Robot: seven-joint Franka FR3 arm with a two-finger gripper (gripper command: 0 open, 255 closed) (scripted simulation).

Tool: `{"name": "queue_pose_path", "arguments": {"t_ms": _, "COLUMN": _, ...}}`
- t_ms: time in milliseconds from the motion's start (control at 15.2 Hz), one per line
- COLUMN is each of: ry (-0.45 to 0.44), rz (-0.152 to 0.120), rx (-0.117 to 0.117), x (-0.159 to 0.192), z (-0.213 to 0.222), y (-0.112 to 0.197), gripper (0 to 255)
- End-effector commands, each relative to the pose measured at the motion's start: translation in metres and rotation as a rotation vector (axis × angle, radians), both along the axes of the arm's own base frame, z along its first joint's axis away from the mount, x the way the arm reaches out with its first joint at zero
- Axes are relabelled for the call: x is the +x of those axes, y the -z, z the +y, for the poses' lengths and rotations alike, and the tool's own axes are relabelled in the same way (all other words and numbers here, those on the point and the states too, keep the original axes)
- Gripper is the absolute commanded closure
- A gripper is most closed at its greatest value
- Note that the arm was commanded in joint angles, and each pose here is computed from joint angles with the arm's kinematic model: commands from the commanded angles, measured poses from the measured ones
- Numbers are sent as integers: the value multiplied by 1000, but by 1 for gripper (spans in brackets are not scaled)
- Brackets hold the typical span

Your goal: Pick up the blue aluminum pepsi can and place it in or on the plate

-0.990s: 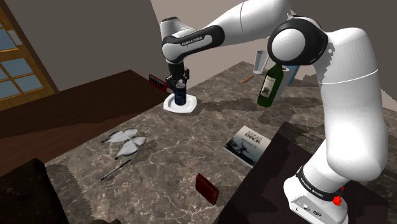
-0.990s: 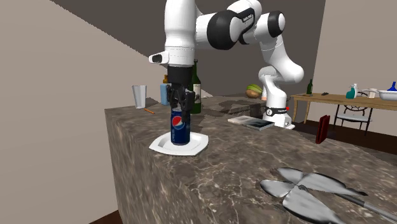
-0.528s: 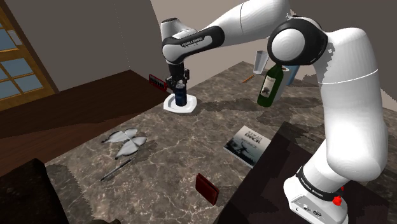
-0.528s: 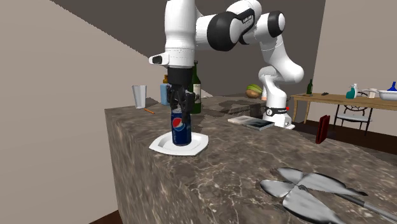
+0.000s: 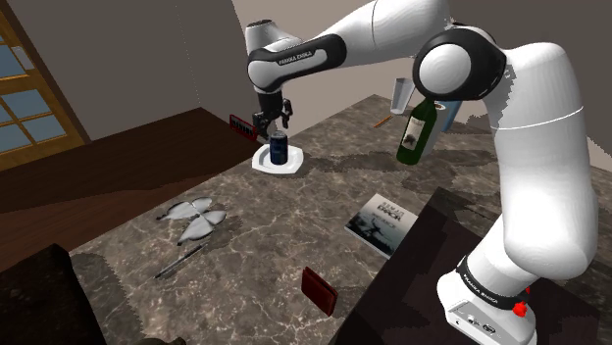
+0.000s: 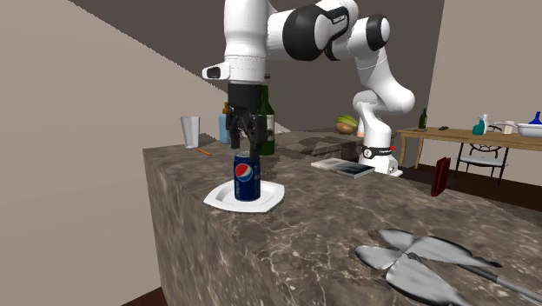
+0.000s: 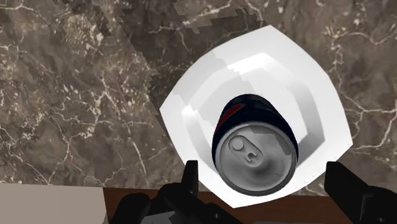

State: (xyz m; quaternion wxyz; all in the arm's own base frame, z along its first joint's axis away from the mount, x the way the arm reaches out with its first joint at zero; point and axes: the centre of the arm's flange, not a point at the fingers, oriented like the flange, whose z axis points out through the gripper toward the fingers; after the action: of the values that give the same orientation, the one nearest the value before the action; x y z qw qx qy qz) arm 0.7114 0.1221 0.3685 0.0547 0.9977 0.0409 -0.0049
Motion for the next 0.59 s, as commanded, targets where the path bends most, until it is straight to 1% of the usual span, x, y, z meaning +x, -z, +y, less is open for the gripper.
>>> {"name": "queue_pose_path", "arguments": {"t_ms": 0, "ry": 0, "rz": 1, "rx": 0, "x": -2, "z": 1, "y": -22, "gripper": 0}}
{"name": "queue_pose_path", "arguments": {"t_ms": 66, "ry": 0, "rz": 1, "rx": 0, "x": -2, "z": 2, "y": -32, "gripper": 0}}
{"name": "queue_pose_path", "arguments": {"t_ms": 528, "ry": 0, "rz": 1, "rx": 0, "x": -2, "z": 2, "y": -32, "gripper": 0}}
